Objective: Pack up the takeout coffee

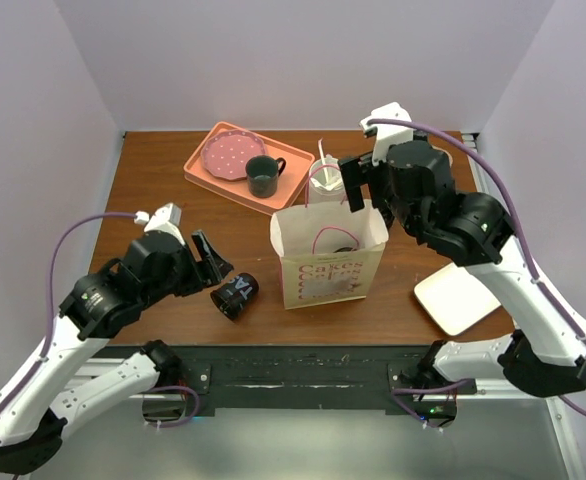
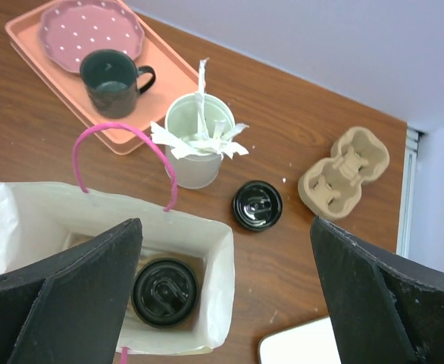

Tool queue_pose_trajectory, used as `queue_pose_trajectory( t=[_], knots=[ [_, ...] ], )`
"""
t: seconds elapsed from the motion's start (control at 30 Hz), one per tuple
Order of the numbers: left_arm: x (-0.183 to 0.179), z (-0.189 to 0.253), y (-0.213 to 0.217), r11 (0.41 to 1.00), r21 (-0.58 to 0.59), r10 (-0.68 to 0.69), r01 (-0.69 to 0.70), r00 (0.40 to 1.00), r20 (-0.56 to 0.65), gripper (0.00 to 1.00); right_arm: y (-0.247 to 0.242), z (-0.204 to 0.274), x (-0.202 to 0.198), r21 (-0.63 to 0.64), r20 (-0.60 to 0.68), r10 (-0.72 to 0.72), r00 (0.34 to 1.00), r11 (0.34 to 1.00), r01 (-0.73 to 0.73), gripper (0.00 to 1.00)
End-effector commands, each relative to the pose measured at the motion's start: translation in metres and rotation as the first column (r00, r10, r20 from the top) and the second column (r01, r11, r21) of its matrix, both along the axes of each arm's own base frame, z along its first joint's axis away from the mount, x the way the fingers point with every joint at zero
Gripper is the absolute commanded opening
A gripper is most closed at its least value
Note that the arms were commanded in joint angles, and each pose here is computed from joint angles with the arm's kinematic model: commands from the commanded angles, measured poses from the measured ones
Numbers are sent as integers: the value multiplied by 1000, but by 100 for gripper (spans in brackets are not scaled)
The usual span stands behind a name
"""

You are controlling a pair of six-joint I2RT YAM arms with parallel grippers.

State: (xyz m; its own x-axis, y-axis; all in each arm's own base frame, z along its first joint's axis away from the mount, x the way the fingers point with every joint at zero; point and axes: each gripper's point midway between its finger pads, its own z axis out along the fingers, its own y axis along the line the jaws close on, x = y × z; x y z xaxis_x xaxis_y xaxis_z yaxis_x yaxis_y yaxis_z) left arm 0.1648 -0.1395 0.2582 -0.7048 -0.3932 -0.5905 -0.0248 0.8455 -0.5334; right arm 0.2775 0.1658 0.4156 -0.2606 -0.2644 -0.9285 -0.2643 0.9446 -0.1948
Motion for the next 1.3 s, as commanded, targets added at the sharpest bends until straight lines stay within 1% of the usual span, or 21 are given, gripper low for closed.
queue_pose_trajectory(
  t=[0.0,0.07,0.17,0.23,0.33,0.37,0.43,0.5,0.63,0.73,0.77,0.83,0.93,0.97,1.03,1.07,1.13,1.17,1.23,1.27],
  knots=[
    [0,-42,-7,983,-88,143,-158,977,-158,72,-16,17,-4,37,7,-76,997,996,76,96],
    [0,-57,-6,975,-81,187,-207,961,-204,71,-17,28,-6,52,31,-63,998,997,61,96],
    [9,-66,-11,970,-87,205,-226,958,-200,72,-22,42,-12,78,57,-48,997,996,43,97],
    [9,-86,-3,955,-50,273,-293,932,-236,73,-25,43,-14,65,68,-43,997,997,39,98],
    [13,-102,-8,948,-85,279,-306,931,-237,72,-32,48,-19,63,82,-39,996,997,34,98],
    [14,-106,-9,939,-100,296,-329,921,-252,70,-37,50,-22,61,91,-43,995,997,38,98],
    [9,-125,-2,926,-65,339,-371,895,-290,70,-40,48,-24,55,93,-46,995,998,41,98],
    [10,-134,2,919,-58,361,-391,889,-282,70,-46,49,-26,23,109,-44,993,999,42,98],
    [15,-146,4,908,-55,387,-415,883,-266,68,-50,47,-28,11,114,-38,993,999,37,98],
    [26,-148,-5,915,-86,366,-395,899,-240,63,-50,47,-28,-2,115,-34,993,999,35,98],
    [31,-148,-10,919,-90,357,-384,906,-227,60,-51,45,-28,-14,111,-34,993,999,35,98],
    [35,-152,-9,918,-69,368,-391,903,-222,58,-52,46,-29,-15,110,-33,993,999,35,98],
    [42,-152,-9,922,-16,375,-386,904,-206,50,-54,50,-29,-18,119,-35,992,999,38,98],
    [45,-147,-9,927,12,369,-374,908,-199,40,-55,50,-30,-20,121,-34,992,999,37,98],
    [50,-138,-4,923,62,384,-379,908,-170,30,-56,51,-31,-19,122,-36,992,999,39,98],
    [52,-127,-1,924,109,379,-365,912,-155,21,-57,52,-32,-12,123,-35,992,999,37,98],
    [62,-110,12,904,181,406,-387,910,-83,13,-55,52,-33,6,119,-31,992,1000,31,98],
    [69,-92,15,900,231,391,-371,919,-46,6,-52,51,-35,28,111,-20,994,999,17,98],
    [82,-71,26,869,312,392,-384,919,37,0,-49,50,-37,59,98,-9,995,998,3,98],
    [89,-59,27,851,384,367,-358,929,54,0,-46,48,-40,104,82,-10,997,995,2,98]
  ],
)
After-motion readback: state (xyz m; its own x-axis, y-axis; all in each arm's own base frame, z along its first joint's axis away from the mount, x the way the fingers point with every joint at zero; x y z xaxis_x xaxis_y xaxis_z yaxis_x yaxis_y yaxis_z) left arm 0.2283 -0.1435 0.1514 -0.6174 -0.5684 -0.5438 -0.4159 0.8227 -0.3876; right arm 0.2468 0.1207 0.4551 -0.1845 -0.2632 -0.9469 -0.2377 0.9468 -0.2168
